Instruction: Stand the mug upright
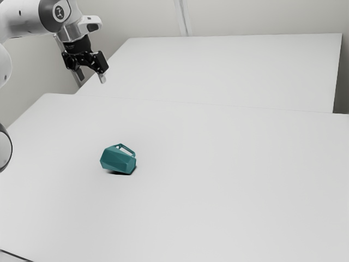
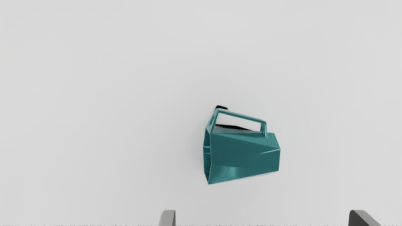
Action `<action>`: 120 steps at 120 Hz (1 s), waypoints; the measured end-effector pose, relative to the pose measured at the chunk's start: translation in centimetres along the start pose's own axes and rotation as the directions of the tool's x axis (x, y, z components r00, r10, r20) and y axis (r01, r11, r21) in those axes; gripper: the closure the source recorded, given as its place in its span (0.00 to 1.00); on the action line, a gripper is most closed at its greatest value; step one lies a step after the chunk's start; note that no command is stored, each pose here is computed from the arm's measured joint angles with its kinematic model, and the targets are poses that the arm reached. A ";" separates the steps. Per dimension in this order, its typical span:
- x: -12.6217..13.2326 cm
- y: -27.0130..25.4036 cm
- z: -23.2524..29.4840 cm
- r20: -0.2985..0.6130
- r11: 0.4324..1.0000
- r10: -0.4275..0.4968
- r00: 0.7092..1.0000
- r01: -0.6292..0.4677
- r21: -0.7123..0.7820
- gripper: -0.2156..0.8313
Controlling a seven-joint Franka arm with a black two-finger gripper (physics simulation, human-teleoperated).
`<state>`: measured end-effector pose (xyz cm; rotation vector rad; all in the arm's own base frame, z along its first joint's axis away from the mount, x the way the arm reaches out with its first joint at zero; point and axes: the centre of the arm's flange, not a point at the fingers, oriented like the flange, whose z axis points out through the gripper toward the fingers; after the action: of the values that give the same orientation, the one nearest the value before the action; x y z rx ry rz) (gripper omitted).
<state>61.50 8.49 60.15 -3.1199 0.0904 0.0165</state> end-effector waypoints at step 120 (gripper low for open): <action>-3.9 -13.7 11.9 0.007 0.842 -0.104 0.995 0.091 -0.532 0.21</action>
<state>58.28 22.67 48.53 -3.6803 -0.0932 0.0052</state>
